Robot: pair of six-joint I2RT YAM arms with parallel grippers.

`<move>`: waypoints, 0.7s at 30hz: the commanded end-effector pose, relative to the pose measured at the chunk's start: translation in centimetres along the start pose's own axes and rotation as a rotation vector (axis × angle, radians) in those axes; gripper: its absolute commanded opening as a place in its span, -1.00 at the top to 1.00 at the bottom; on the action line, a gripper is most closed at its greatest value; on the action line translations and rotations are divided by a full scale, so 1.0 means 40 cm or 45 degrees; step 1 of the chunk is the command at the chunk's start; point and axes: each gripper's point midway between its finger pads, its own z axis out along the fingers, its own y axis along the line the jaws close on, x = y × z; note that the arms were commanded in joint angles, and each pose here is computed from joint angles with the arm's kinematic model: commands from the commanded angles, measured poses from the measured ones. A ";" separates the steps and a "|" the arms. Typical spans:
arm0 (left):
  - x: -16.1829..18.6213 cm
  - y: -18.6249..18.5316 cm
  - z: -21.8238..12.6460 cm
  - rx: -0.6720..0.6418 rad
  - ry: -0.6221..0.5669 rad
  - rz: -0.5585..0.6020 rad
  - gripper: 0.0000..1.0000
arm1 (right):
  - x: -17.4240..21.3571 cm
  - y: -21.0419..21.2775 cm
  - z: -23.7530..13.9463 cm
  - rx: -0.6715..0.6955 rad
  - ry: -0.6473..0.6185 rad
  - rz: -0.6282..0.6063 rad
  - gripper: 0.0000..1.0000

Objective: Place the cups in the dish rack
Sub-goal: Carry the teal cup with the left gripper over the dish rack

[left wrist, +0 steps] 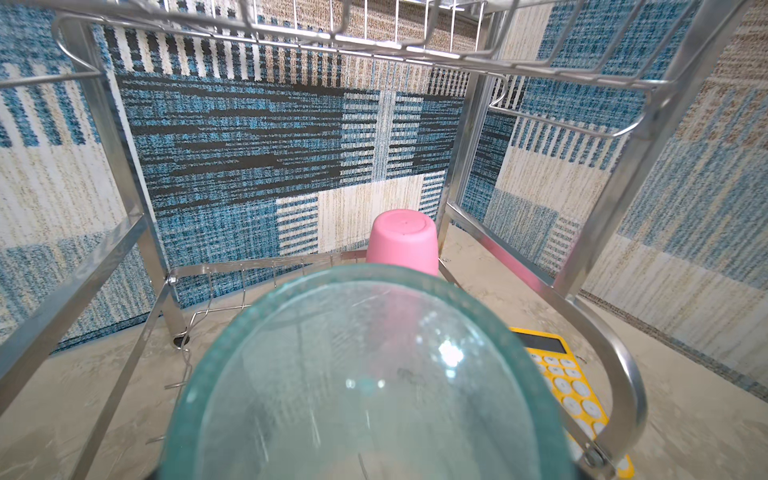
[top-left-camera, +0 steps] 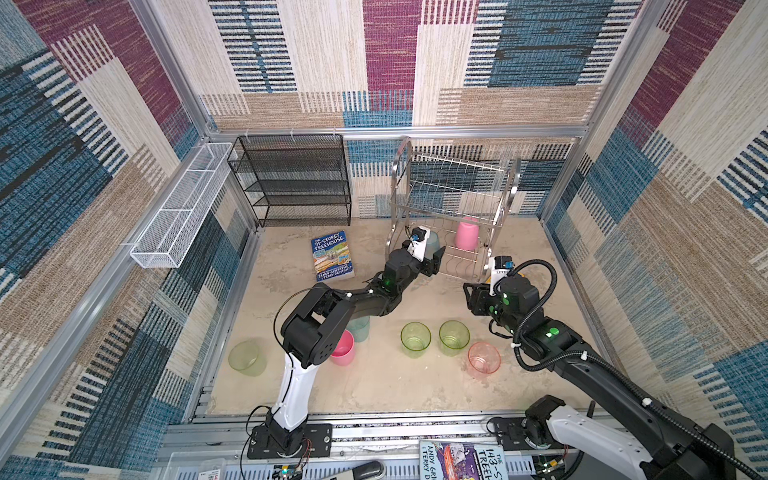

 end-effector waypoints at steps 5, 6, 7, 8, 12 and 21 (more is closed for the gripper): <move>0.006 -0.011 0.042 0.031 0.000 0.034 -0.22 | -0.053 0.065 -0.027 -0.191 -0.150 -0.105 -0.12; 0.009 -0.009 0.049 0.029 0.003 0.038 -0.22 | -0.054 0.065 -0.029 -0.193 -0.161 -0.113 -0.13; 0.011 -0.010 0.055 0.030 0.003 0.040 -0.22 | -0.055 0.065 -0.033 -0.198 -0.173 -0.123 -0.13; 0.016 -0.010 0.061 0.030 0.007 0.042 -0.22 | -0.056 0.067 -0.036 -0.207 -0.183 -0.133 -0.13; 0.028 -0.006 0.087 0.022 0.020 0.048 -0.22 | -0.067 0.069 -0.050 -0.218 -0.227 -0.151 -0.15; 0.059 -0.003 0.149 0.016 0.049 0.079 -0.23 | -0.066 0.061 -0.057 -0.197 -0.232 -0.176 -0.17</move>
